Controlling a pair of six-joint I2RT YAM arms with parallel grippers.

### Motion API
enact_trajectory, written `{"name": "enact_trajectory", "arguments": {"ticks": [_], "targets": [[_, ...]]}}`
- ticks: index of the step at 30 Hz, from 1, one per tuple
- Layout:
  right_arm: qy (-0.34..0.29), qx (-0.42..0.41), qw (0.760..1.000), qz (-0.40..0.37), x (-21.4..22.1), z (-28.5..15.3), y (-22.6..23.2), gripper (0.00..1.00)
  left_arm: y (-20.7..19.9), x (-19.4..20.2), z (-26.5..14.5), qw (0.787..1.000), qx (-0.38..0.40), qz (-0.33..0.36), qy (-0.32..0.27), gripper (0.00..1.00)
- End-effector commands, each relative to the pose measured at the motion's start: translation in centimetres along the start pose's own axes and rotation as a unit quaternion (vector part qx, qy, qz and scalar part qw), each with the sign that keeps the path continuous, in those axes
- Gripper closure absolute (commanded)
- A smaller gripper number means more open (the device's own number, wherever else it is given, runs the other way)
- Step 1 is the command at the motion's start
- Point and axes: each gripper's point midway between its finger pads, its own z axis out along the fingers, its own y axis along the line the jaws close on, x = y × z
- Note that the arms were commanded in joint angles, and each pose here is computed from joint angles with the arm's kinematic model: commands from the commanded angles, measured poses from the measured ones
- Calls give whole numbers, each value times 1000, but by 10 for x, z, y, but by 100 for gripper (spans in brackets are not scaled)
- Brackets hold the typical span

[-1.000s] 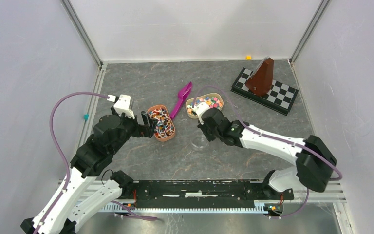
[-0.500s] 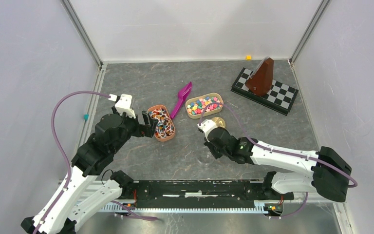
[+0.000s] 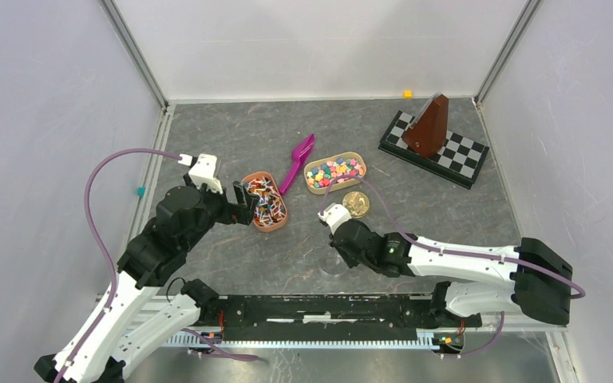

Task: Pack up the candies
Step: Move the packing bottle to the center of the board.

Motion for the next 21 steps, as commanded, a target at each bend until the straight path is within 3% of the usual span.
{"name": "enact_trajectory", "arguments": {"ticks": [1,8,21], "targets": [[-31,20,999,12,-26,-8,-1,79,-6,-4,2,999,10,-29,-9,0],[-68,35,997,16,-58,-24,-6,58,-7,-4,2,999,13,-28,-8,0],[-148,92,985,-12,-154,-35,-25,47,-6,-5,0,999,12,-29,-11,0]]}}
